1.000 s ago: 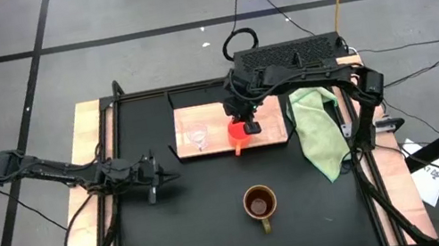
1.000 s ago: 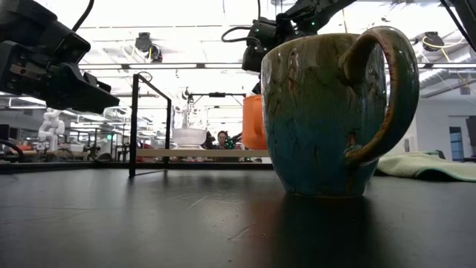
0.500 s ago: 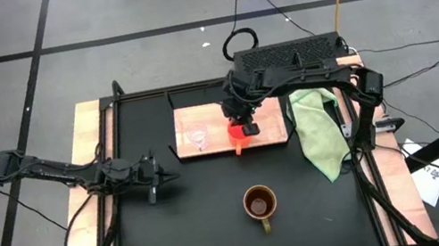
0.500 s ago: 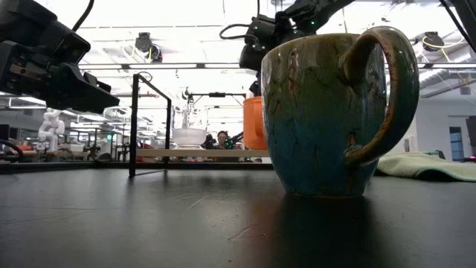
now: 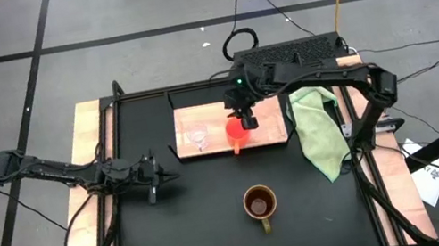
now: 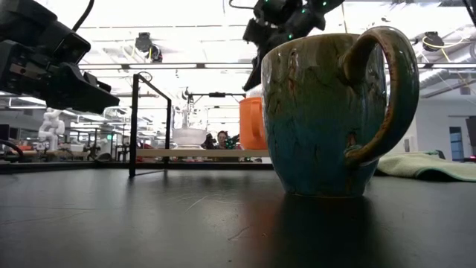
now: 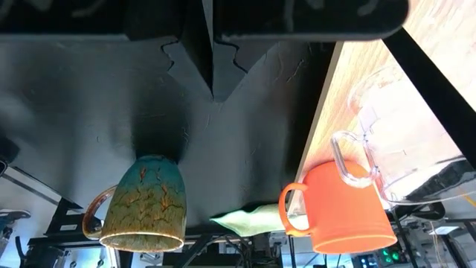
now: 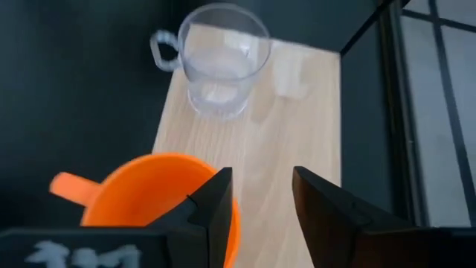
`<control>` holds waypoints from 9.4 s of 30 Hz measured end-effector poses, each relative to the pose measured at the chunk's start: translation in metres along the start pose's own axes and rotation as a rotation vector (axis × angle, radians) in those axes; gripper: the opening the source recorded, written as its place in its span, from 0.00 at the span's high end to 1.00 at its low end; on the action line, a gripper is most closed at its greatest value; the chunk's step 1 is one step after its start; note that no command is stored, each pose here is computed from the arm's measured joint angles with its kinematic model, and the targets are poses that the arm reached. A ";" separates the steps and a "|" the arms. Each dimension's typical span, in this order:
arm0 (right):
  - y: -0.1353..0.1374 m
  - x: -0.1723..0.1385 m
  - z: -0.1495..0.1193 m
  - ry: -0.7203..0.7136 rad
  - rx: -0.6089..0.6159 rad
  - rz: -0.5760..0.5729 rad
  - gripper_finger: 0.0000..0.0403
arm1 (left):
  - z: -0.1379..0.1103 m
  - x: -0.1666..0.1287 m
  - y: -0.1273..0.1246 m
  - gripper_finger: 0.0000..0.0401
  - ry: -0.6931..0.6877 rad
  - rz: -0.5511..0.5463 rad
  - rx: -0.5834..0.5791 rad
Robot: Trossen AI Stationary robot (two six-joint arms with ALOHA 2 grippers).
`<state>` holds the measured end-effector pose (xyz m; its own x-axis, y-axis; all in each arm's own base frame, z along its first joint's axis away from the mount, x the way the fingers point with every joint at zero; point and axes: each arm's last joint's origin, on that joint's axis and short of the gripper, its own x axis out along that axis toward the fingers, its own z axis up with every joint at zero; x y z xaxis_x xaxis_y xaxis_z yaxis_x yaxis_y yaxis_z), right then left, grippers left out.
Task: Stack small to large cups/mugs on shelf
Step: Put the orange mug on the shelf, then put the green mug on the shelf
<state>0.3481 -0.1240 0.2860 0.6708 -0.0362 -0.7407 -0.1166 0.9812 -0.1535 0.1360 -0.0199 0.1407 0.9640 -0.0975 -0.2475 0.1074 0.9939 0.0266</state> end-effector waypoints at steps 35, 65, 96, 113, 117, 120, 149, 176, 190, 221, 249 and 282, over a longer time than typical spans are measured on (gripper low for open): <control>0.047 -0.015 -0.040 0.389 0.311 -0.142 1.00 | -0.001 0.000 0.000 0.99 0.005 -0.001 -0.016; 0.065 -0.005 -0.030 0.281 0.283 -0.035 1.00 | 0.000 0.000 0.000 0.99 -0.003 -0.003 -0.022; 0.050 -0.011 -0.043 0.228 0.309 -0.089 1.00 | 0.000 0.000 0.000 0.99 -0.002 -0.003 -0.022; 0.099 -0.103 -0.058 -0.116 0.290 -0.089 1.00 | 0.001 0.000 0.000 0.99 -0.012 0.000 -0.017; 0.112 -0.116 -0.084 -0.166 0.322 -0.117 1.00 | 0.001 0.000 0.000 0.99 -0.012 0.002 -0.017; 0.122 -0.123 -0.101 -0.201 0.331 -0.130 1.00 | 0.001 0.000 0.000 0.99 -0.013 0.004 -0.017; 0.162 -0.113 -0.194 -0.523 0.301 -0.025 1.00 | 0.014 -0.001 0.002 0.99 -0.147 0.048 -0.012; 0.170 -0.090 -0.218 -0.662 0.219 0.038 1.00 | 0.017 -0.002 0.002 0.99 -0.173 0.058 0.028; 0.178 -0.097 -0.208 -0.780 0.156 0.120 1.00 | 0.018 -0.002 -0.001 0.99 -0.193 -0.042 -0.002; 0.212 -0.080 -0.081 -0.595 -0.048 0.262 1.00 | 0.018 -0.002 -0.001 0.99 -0.191 -0.042 0.006; 0.193 -0.032 -0.006 -0.060 0.181 0.211 1.00 | 0.018 -0.002 -0.001 0.99 -0.190 -0.041 0.004; 0.189 -0.025 -0.011 0.168 0.324 0.279 0.52 | 0.015 -0.001 0.000 0.99 -0.158 -0.003 0.022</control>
<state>0.3016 0.0604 0.2684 0.5147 0.2338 -0.8249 -0.0230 0.9655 0.2593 0.1385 -0.0205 0.1558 0.9898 -0.1090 -0.0919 0.1137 0.9924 0.0478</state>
